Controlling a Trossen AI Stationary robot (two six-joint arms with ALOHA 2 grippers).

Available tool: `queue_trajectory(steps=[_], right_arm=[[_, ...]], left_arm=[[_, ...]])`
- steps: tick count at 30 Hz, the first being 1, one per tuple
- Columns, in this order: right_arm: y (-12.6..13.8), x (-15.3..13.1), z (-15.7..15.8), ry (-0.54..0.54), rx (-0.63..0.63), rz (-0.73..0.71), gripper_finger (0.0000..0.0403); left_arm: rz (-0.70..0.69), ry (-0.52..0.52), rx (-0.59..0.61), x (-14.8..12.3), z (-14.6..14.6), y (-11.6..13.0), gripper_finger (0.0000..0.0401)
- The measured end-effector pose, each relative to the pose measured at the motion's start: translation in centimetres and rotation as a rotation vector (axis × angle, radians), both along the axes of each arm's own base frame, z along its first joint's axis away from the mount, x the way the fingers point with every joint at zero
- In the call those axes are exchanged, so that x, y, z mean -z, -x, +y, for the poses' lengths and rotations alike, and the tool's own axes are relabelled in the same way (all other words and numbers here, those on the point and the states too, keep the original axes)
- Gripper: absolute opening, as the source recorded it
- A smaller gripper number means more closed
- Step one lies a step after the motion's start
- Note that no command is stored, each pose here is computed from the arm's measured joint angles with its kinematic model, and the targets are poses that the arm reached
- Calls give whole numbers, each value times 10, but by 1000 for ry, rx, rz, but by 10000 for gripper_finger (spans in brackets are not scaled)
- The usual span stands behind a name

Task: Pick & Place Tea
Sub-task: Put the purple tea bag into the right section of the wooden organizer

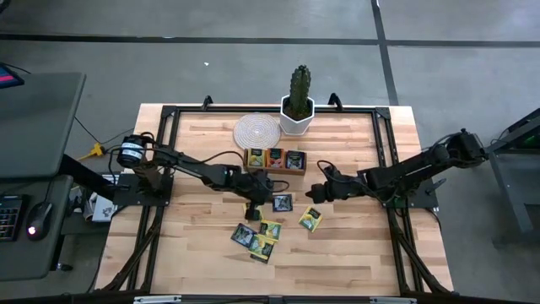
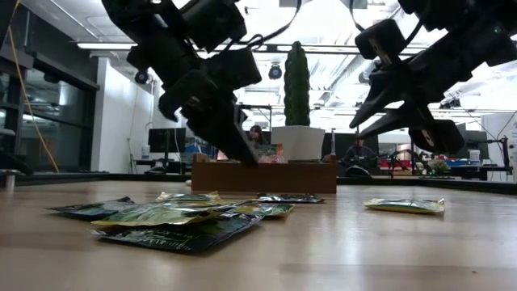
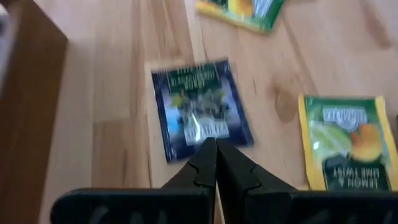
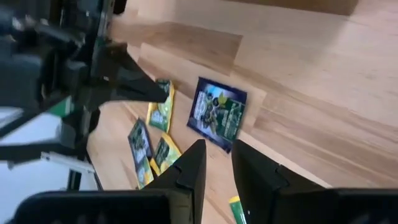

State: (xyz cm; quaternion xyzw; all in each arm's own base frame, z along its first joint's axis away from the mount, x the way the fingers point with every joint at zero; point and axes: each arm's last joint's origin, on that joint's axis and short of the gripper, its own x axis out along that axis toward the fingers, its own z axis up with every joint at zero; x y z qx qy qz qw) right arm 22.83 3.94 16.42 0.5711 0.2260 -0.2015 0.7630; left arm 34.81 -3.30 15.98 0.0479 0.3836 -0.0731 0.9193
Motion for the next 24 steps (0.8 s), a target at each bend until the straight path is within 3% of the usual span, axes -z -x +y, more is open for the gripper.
queue_trajectory(steps=[8, 11, 14, 17, 24], right_arm=[[-17, -2, 3, -7, 36, 29, 74], [-29, -4, 5, 18, 27, 102, 74], [-37, -2, 7, 43, 25, 208, 74], [-44, 2, 9, 40, 13, 244, 74], [-56, 21, 13, -27, 1, 300, 74]], left_arm=[[68, 3, 9, 17, -1, -6, 0], [27, -3, 19, 14, -2, -16, 0], [107, -21, 25, 23, -1, -12, 0], [40, -34, 32, 12, -2, -18, 0], [38, -49, 58, 18, -2, -19, 0]])
